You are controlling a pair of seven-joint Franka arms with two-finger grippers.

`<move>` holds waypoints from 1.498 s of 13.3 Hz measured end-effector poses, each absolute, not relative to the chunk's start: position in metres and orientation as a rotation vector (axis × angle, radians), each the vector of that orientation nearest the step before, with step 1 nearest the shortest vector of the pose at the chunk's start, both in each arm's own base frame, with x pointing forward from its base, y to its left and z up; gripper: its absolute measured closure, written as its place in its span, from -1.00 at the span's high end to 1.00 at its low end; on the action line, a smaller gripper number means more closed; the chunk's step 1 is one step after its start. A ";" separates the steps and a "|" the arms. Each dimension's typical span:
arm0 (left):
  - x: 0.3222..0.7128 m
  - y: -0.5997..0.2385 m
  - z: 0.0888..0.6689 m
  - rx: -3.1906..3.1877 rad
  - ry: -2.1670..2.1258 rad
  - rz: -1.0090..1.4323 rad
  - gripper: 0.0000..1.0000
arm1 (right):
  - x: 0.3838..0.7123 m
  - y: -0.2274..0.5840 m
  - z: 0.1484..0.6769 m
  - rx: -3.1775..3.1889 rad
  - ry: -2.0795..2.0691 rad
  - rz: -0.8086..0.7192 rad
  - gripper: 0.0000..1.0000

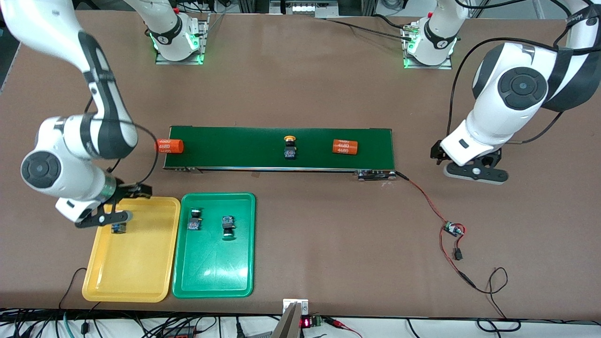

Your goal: Sort buttons by color to trays

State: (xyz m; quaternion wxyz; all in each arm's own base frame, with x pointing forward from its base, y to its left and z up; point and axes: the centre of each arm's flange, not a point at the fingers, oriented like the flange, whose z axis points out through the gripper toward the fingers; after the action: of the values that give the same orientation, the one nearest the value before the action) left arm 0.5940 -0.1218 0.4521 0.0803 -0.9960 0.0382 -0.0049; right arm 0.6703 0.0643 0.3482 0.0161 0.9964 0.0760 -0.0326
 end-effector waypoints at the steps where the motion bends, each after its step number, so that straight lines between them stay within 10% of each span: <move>1: 0.594 -0.114 0.459 -2.983 0.024 -0.015 1.00 | 0.655 0.078 0.357 3.119 0.207 -0.113 1.00; 20: 0.602 0.016 0.560 -3.149 -0.238 0.035 1.00 | 0.488 0.329 0.328 3.192 0.048 -0.059 1.00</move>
State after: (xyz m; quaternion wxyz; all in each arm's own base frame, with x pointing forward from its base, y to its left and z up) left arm 0.6025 0.0162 0.5604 -0.0084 -0.9971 -0.0753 0.0111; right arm 0.4881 0.3295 0.3283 -0.0254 0.9994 0.0151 -0.0185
